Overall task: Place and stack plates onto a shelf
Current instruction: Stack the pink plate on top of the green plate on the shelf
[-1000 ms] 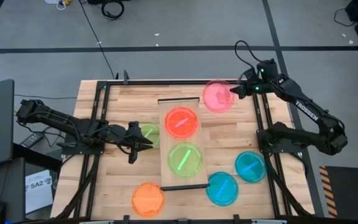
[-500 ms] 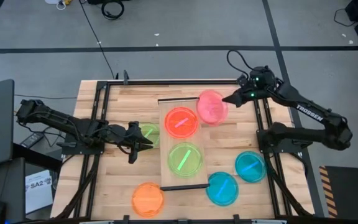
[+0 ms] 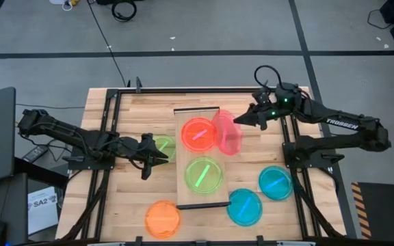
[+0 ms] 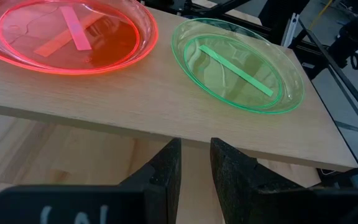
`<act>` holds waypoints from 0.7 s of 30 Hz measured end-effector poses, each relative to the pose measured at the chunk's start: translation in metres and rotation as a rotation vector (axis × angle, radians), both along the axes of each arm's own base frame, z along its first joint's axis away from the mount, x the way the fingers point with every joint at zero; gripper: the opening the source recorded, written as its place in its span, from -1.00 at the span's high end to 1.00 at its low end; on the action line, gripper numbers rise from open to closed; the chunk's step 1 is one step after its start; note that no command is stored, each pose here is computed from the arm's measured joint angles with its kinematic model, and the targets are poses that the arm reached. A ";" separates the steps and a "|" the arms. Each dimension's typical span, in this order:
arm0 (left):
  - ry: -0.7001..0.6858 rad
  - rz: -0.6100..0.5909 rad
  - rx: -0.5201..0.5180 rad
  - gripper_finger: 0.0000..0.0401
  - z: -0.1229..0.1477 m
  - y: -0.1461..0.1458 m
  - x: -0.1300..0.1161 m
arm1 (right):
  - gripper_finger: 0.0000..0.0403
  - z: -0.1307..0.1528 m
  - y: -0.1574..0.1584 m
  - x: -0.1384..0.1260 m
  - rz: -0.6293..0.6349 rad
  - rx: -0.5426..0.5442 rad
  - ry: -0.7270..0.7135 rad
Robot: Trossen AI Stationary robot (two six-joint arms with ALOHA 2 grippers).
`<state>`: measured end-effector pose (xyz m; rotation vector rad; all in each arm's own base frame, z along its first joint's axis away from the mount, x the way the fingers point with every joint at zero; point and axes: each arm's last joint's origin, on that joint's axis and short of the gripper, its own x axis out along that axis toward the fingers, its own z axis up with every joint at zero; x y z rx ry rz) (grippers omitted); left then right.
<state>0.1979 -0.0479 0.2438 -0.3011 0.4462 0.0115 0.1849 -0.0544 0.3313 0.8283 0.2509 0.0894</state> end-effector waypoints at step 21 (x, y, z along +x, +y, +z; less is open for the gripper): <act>0.000 0.000 0.000 0.54 0.000 0.000 0.000 | 0.97 -0.038 0.065 0.051 0.076 0.123 0.235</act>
